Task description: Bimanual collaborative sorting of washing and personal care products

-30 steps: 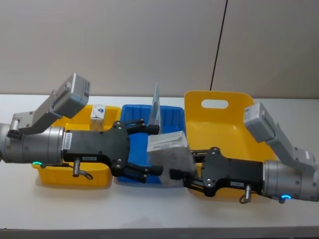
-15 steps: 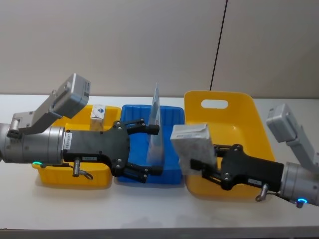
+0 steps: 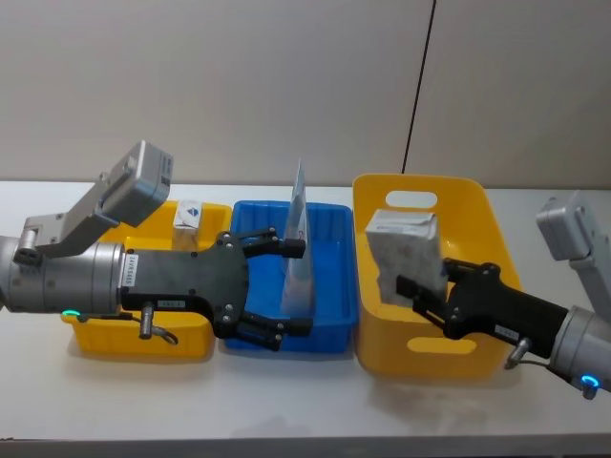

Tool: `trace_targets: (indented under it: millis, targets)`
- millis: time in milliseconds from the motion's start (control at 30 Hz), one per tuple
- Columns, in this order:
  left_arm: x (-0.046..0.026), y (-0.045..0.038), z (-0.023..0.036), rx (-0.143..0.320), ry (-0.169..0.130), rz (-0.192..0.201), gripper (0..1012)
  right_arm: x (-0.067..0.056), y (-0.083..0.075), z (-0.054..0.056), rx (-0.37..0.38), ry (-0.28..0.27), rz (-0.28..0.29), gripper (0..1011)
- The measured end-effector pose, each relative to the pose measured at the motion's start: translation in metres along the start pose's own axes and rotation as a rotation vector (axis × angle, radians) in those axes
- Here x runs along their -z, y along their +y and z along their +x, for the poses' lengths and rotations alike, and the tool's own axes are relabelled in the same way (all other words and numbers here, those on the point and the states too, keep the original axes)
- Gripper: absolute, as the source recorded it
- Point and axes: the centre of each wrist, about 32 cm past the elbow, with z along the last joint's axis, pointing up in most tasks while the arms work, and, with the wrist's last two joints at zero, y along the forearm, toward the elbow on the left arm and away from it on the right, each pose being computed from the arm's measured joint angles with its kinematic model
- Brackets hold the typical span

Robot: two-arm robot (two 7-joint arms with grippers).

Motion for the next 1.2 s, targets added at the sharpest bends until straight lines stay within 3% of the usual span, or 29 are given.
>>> trace_targets:
  millis: [700, 1200]
  targets:
    - [0.0000, 0.0000, 0.0000, 0.000, 0.000, 0.000, 1001, 0.003, 0.010, -0.018, 0.320, 0.039, -0.043, 364]
    - [0.0000, 0.0000, 0.0000, 0.000, 0.000, 0.000, 1001, 0.006, 0.033, -0.033, 0.573, 0.058, -0.097, 364]
